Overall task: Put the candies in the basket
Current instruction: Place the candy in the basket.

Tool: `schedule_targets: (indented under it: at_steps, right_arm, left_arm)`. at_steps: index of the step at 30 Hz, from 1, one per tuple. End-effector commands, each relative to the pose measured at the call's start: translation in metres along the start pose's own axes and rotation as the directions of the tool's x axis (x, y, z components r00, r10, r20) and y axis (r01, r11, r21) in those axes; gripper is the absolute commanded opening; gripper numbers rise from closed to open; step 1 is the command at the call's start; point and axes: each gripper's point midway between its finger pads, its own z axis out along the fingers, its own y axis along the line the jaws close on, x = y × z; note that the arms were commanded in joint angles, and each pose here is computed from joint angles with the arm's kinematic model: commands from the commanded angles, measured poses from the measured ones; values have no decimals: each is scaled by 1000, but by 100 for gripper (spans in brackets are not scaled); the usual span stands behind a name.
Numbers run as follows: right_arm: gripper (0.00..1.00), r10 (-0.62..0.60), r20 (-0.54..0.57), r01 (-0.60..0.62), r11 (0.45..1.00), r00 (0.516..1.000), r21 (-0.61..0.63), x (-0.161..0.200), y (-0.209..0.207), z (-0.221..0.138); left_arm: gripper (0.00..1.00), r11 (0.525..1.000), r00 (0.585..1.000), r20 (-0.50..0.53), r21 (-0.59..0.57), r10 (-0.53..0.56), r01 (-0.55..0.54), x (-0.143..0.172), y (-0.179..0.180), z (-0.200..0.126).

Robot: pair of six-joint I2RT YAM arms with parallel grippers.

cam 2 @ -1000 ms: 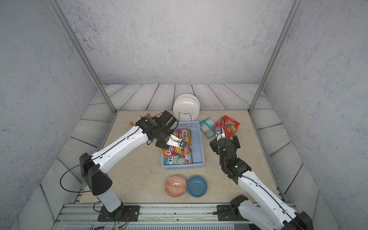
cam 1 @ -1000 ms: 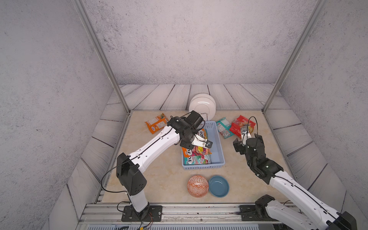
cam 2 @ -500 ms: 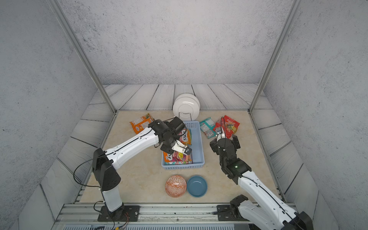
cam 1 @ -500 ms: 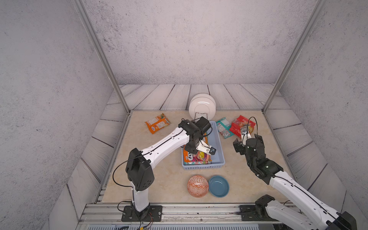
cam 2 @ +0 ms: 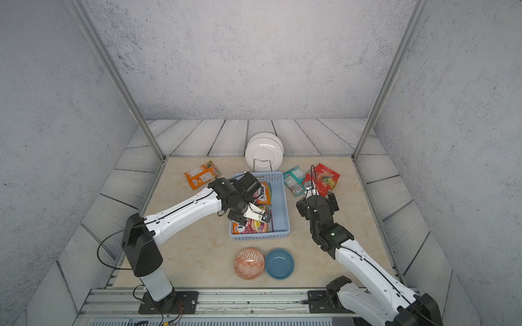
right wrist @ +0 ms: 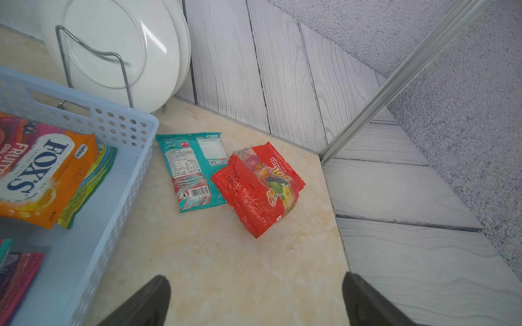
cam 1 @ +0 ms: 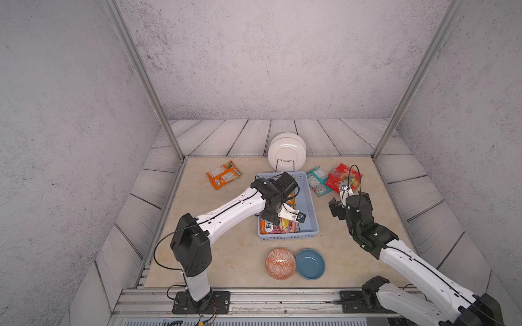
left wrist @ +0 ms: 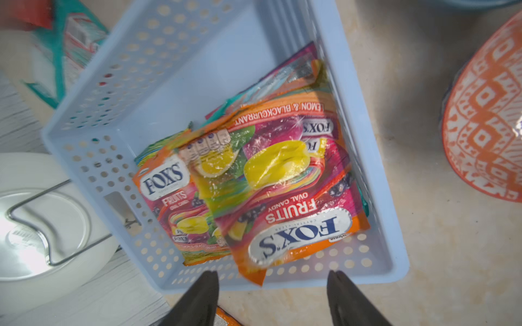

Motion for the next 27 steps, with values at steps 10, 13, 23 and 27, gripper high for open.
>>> schedule_targets:
  at_steps: [10,13,23,27]
  right_arm:
    - [99,25,54,-17,989,998,-150,-16,18,-11]
    - [98,28,53,-18,983,998,-184,-13,25,-12]
    - [88,85,-29,-90,931,996,-354,-26,54,-15]
    - [84,141,-103,-172,890,985,-423,-31,71,-17]
  left_arm:
    - [90,881,896,249,-217,-368,422,33,38,-91]
    - [90,815,829,301,-212,-471,539,51,40,-105]
    - [96,515,514,480,-144,-711,845,109,34,-137]
    - [99,391,362,529,-61,-768,918,130,26,-142]
